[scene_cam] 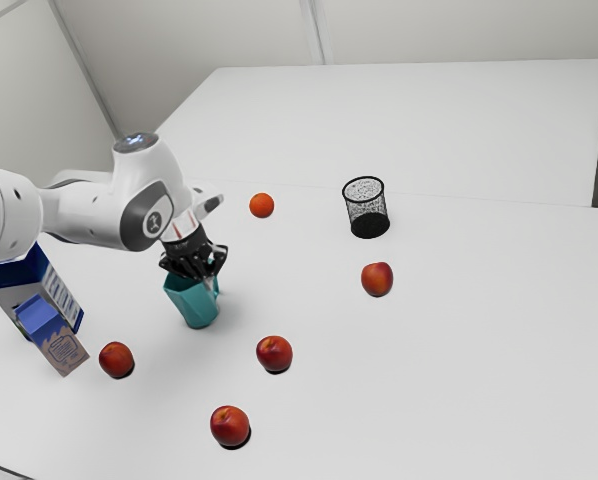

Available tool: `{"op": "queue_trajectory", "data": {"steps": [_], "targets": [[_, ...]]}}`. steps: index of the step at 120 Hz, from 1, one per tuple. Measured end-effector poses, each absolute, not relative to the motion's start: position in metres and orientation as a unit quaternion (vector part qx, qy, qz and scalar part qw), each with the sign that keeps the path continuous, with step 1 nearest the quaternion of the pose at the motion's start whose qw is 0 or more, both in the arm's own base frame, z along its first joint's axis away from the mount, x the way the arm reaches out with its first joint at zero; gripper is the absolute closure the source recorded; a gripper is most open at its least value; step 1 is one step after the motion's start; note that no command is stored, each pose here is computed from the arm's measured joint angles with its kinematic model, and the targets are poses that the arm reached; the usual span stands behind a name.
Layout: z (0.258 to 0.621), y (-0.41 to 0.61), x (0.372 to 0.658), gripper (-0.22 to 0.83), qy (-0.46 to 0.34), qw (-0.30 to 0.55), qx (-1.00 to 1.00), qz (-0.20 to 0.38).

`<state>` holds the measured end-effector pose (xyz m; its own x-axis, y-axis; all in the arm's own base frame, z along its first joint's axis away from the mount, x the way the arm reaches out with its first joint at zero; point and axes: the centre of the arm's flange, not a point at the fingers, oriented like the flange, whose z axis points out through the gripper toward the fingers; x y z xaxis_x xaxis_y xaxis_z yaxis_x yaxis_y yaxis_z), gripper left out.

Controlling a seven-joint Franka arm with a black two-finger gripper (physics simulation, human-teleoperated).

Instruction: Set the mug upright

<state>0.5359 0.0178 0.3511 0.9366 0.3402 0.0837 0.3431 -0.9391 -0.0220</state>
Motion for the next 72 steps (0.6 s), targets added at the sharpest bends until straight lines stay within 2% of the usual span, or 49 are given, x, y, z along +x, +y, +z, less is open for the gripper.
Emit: {"op": "queue_trajectory", "data": {"steps": [8,27,40,54,72], "targets": [[0.35,0.02,0.536,0.77,-0.177,0.019,-0.983,-0.038],[0.351,0.02,0.538,0.41,-0.177,0.02,-0.983,-0.039],[0.353,0.019,0.539,0.25,-0.176,0.019,-0.983,-0.041],[0.357,0.019,0.541,0.14,-0.175,0.016,-0.983,-0.042],[0.368,0.02,0.544,0.07,-0.176,0.013,-0.984,-0.041]]}}
